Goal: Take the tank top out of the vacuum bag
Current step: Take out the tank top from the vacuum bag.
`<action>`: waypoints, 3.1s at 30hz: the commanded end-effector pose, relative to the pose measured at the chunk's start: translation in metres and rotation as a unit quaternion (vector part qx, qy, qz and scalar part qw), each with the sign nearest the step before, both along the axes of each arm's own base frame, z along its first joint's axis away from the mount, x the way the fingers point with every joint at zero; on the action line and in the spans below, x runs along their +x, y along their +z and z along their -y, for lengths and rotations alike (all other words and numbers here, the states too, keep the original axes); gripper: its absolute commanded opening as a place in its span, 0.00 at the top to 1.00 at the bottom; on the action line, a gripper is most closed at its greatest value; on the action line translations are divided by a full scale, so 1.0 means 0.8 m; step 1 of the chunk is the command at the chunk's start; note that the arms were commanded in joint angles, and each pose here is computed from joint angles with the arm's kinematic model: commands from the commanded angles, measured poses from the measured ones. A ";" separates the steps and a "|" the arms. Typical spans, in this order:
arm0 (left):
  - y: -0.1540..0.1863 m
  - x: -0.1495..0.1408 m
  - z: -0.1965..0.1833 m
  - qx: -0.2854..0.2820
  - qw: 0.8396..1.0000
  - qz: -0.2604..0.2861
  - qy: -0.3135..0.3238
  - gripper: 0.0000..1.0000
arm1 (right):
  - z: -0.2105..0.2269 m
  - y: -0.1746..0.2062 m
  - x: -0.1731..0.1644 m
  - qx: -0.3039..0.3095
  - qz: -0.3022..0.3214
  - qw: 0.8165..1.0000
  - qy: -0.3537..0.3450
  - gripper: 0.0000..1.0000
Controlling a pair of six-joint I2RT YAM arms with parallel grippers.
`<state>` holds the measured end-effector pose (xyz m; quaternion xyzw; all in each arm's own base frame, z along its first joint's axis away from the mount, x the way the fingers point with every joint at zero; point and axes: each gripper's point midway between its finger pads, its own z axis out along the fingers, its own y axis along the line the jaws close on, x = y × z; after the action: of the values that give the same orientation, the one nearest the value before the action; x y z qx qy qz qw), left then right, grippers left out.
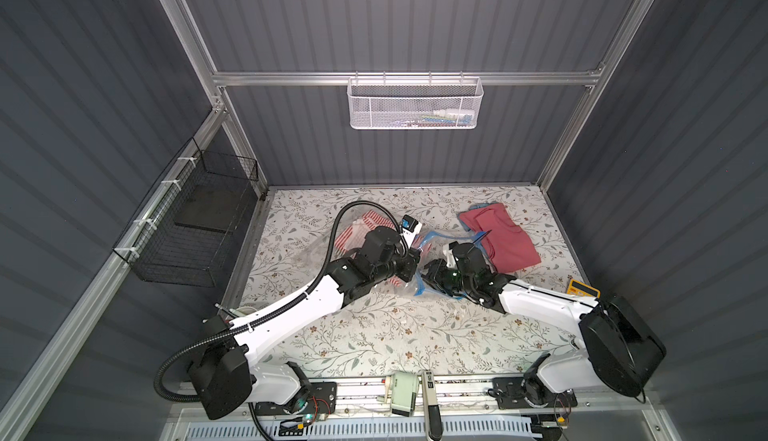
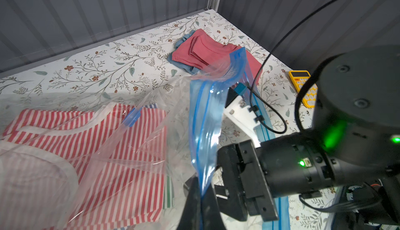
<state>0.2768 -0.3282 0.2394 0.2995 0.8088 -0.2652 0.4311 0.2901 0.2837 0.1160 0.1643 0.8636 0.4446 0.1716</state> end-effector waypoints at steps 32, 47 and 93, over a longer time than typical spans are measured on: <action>0.025 -0.012 -0.005 -0.032 0.999 0.017 -0.013 1.00 | -0.019 -0.069 0.043 -0.006 -0.128 0.988 -0.085 0.68; 0.021 -0.016 -0.012 -0.026 0.999 0.018 -0.010 1.00 | -0.019 -0.077 0.054 -0.012 -0.126 0.987 -0.094 0.68; 0.019 -0.017 -0.016 -0.016 1.000 0.018 -0.009 1.00 | -0.028 -0.109 0.068 -0.034 -0.137 0.986 -0.088 0.69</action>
<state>0.2640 -0.3190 0.2498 0.3024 0.7979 -0.2797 0.4401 0.3464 0.3107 0.0405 0.2905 0.8722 0.3814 0.0965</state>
